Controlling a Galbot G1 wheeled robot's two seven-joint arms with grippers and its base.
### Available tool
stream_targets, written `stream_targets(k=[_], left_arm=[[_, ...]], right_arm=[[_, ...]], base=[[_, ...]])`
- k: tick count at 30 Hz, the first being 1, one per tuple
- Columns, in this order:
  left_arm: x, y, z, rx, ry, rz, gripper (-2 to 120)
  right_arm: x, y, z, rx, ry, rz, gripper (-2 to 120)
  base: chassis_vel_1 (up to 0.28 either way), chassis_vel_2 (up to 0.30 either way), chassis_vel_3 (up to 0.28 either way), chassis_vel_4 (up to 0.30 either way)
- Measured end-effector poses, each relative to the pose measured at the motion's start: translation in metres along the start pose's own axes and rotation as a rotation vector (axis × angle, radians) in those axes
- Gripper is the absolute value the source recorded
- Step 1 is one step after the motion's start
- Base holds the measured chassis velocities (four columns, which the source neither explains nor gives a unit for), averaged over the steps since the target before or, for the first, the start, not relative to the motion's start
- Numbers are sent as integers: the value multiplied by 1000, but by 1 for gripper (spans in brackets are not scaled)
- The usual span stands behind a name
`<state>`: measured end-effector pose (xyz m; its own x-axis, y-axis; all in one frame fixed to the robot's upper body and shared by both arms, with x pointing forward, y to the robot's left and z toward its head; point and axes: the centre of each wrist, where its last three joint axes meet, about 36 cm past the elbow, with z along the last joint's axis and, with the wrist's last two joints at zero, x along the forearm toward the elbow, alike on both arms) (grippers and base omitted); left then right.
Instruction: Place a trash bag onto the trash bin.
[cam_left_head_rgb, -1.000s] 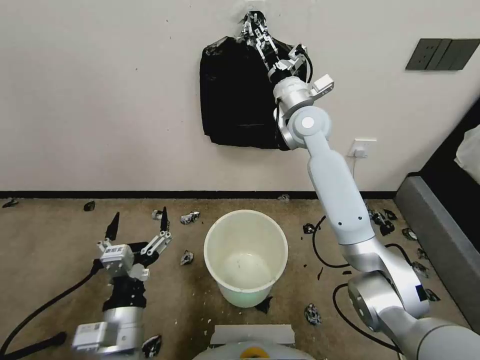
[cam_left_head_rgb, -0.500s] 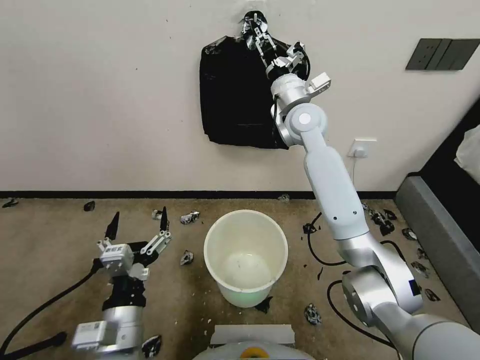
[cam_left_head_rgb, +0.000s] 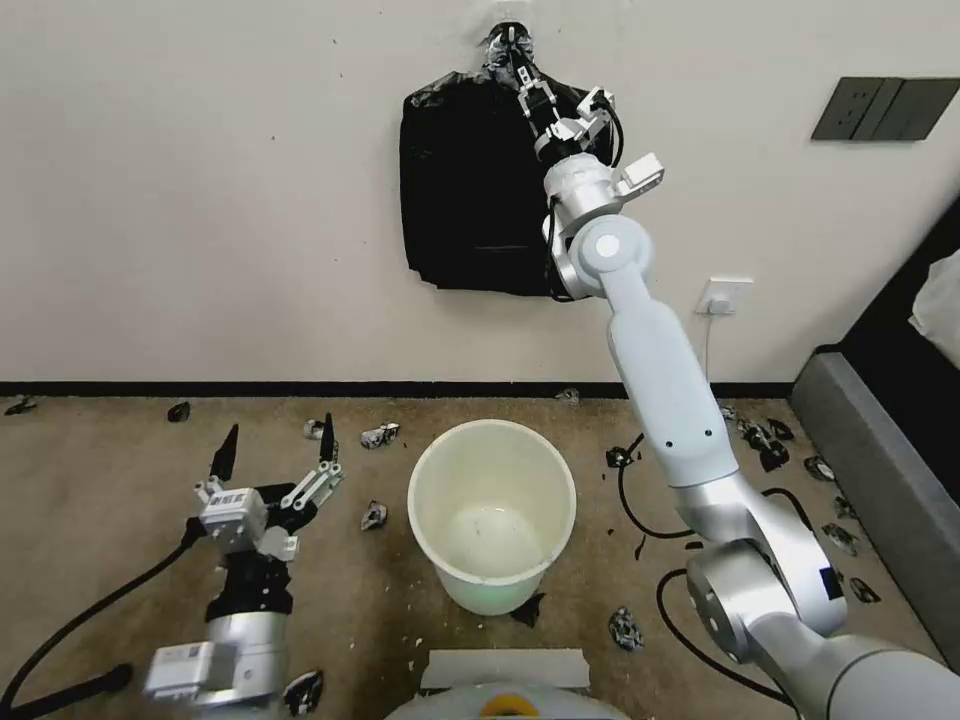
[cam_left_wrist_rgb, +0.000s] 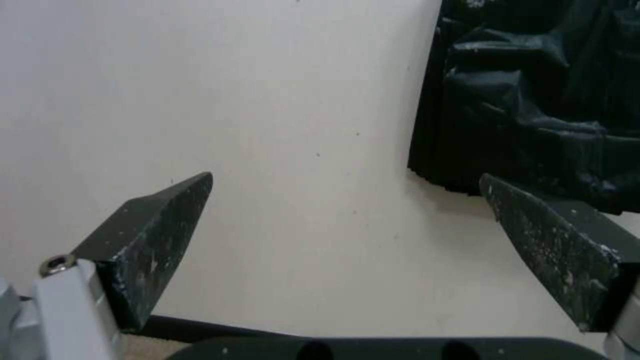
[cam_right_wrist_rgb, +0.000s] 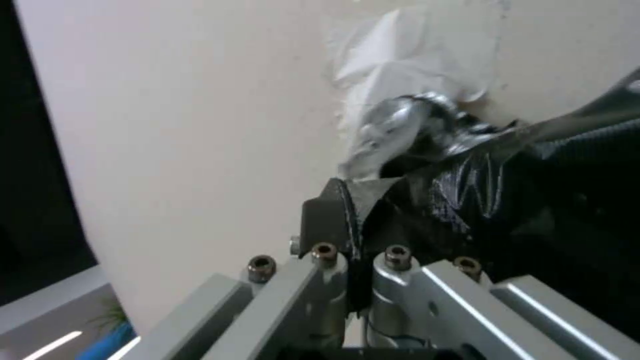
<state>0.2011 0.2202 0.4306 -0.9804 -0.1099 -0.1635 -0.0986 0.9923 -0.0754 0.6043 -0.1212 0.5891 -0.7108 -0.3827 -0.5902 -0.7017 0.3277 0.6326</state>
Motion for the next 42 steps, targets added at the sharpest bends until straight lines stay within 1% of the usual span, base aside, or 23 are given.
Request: stream_targets(k=[3,7,8,9,11,12,14,16,19,22,25,33,36,42], left_arm=[[0,0,0,1,0,-1,100],[0,-1,0,3,-2,0,100],[0,-1,0,3,-2,0,100],[-1,-1,0,5,-3,0,100],[-1,-2,0,9,-4,2,100],[-1,-2,0,9,-4,2,100],[-1,-4,0,13,-6,4,100],[-2,-4,0,15,-7,4,100],[-2,-5,-1,18,-12,5,100],[-3,-6,-2,20,-16,6,100],[-2,-6,-4,23,-23,6,100],[-3,-7,-6,25,-35,11,100],[-3,-8,-7,27,-39,15,100],[-3,-10,-8,32,-42,22,100]], right_arm=[[10,4,4,-3,5,-30,0],[36,21,15,-21,23,-61,0],[36,21,15,-21,23,-61,0],[47,27,18,-27,31,-70,0],[62,35,23,-37,48,-68,0],[62,35,23,-37,48,-68,0],[81,42,31,-47,77,-56,0],[89,44,35,-51,91,-46,0],[109,43,43,-56,122,3,0],[119,43,46,-58,135,34,0],[133,47,52,-59,152,61,0],[156,58,59,-23,198,72,0],[170,63,62,3,227,78,0],[190,71,65,17,255,84,0]], base=[[0,0,0,0],[0,0,0,0],[0,0,0,0],[0,0,0,0],[0,0,0,0],[0,0,0,0],[0,0,0,0],[0,0,0,0],[0,0,0,0],[0,0,0,0],[0,0,0,0],[0,0,0,0],[0,0,0,0],[0,0,0,0]])
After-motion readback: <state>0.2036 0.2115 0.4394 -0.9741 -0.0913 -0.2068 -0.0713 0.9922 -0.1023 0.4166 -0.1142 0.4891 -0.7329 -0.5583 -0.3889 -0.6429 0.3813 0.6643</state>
